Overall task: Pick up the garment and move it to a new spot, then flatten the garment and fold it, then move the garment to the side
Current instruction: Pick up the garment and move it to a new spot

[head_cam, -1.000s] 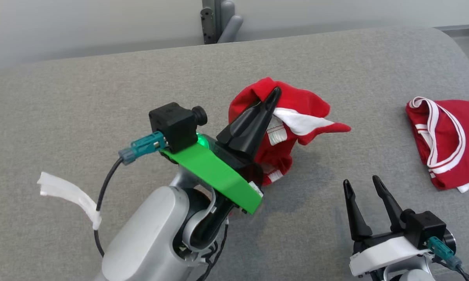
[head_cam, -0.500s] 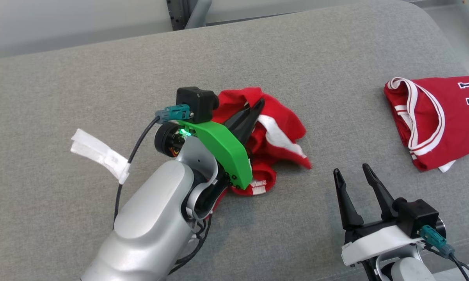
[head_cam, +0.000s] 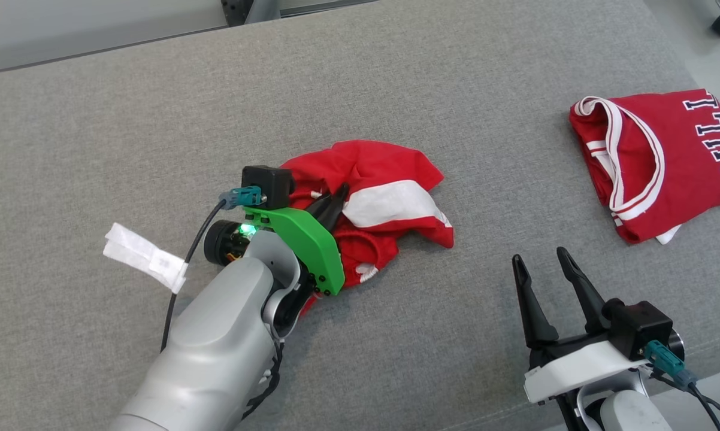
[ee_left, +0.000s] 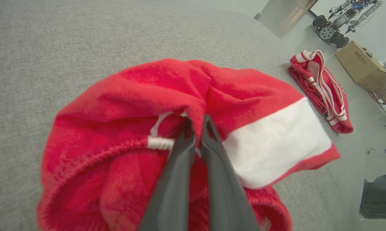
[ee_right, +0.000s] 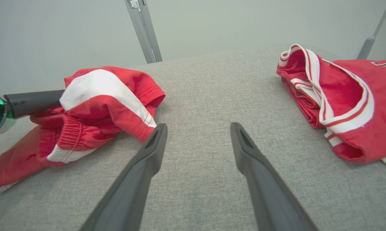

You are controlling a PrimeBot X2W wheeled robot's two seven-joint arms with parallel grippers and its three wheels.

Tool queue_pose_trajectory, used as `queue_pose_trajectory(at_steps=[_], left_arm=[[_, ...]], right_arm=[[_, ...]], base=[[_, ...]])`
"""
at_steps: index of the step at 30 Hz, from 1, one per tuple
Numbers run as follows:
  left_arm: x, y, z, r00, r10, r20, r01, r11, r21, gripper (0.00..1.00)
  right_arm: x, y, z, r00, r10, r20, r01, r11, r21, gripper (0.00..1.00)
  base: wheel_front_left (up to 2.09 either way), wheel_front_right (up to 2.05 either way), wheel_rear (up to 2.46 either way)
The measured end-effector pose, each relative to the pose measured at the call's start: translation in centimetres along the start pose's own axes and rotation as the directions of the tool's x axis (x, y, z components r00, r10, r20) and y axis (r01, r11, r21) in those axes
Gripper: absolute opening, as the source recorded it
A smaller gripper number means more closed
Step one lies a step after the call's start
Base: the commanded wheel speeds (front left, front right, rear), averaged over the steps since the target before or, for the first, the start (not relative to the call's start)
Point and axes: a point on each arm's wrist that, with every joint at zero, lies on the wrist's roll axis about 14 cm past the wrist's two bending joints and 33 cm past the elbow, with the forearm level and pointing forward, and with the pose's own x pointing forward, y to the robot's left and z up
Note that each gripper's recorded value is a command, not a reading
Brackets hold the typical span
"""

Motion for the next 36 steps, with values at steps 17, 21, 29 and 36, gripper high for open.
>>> queue_pose_trajectory(at_steps=[17, 21, 29, 36], left_arm=[[-2.4, -3.7, 2.6, 0.986, -0.058, 0.158, 0.059, 0.998, 0.000, 1.00], [-4.0, -4.2, 2.7, 0.978, -0.044, 0.203, 0.047, 0.999, -0.008, 1.00], [-9.1, -2.0, 1.7, 0.957, 0.081, 0.279, -0.080, 0.997, -0.017, 1.00], [-14.2, 1.2, 1.3, 0.911, 0.230, 0.343, -0.238, 0.971, -0.018, 1.00]], right_arm=[[-0.4, 0.9, 0.9, 0.999, 0.031, 0.032, -0.031, 1.000, 0.002, 1.00], [-0.8, 0.7, 1.3, 0.999, 0.024, 0.046, -0.024, 1.000, 0.001, 1.00], [-1.6, 0.3, 2.2, 0.997, 0.014, 0.075, -0.014, 1.000, -0.004, 1.00], [-2.1, -0.2, 2.7, 0.996, 0.008, 0.092, -0.005, 1.000, -0.023, 1.00]], base=[[0.00, 0.00, 0.00], [0.00, 0.00, 0.00], [0.00, 0.00, 0.00], [0.00, 0.00, 0.00]])
